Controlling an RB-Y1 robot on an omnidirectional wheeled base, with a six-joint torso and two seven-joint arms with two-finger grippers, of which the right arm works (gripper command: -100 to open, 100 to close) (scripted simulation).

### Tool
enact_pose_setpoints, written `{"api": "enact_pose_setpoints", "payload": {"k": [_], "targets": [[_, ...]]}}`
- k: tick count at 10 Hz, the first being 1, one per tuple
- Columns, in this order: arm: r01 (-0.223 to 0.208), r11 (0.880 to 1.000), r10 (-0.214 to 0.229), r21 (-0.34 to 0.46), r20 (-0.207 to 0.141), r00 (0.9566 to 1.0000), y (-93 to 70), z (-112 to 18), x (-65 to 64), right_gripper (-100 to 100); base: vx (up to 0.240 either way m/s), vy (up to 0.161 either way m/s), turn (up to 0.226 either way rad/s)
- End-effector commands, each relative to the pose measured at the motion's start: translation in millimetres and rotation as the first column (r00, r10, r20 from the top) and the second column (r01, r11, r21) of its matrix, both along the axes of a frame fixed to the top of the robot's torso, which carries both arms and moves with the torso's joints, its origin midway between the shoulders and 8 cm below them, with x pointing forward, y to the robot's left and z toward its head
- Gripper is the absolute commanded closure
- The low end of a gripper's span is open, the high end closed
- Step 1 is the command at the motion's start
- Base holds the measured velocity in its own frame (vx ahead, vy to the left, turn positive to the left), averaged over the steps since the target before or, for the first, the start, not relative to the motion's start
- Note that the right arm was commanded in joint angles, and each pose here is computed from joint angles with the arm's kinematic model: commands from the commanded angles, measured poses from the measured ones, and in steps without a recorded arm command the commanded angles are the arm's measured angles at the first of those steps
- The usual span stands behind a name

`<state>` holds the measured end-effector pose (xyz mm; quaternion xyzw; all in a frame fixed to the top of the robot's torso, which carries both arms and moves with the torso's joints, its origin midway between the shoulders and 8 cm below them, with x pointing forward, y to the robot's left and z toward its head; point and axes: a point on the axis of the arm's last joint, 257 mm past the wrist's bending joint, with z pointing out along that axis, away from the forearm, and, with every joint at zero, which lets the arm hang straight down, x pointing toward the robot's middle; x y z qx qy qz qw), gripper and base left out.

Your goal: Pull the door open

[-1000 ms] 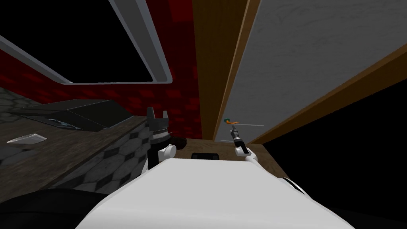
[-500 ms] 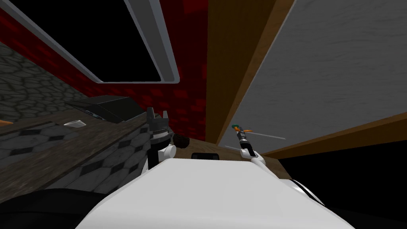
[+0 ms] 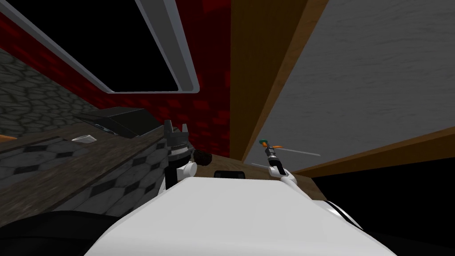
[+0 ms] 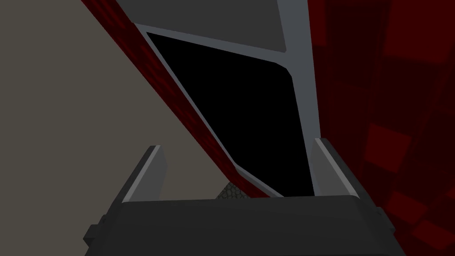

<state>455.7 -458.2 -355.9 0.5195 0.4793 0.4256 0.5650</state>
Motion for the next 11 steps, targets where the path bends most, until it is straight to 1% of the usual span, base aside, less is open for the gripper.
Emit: {"api": "enact_pose_setpoints", "payload": {"k": [1, 2, 5, 8, 11], "targets": [[-0.002, 1.0, 0.002, -0.002, 0.001, 1.0, 0.7, 0.2, 0.2, 100, -0.006, 0.0, 0.0], [-0.002, 1.0, 0.002, -0.002, 0.001, 1.0, 0.7, 0.2, 0.2, 100, 0.0, 0.0, 0.0], [-0.029, 1.0, 0.029, -0.003, 0.001, 0.9996, 0.9, 0.4, -6.9, 100, -0.14, -0.048, 0.101], [-0.072, 0.997, 0.072, -0.004, 0.001, 0.9974, 2.7, 1.2, -16.3, 100, -0.213, -0.066, 0.138], [-0.11, 0.994, 0.11, -0.002, -0.001, 0.9939, 5.0, 1.3, -25.2, 100, -0.22, -0.071, 0.118]]}}
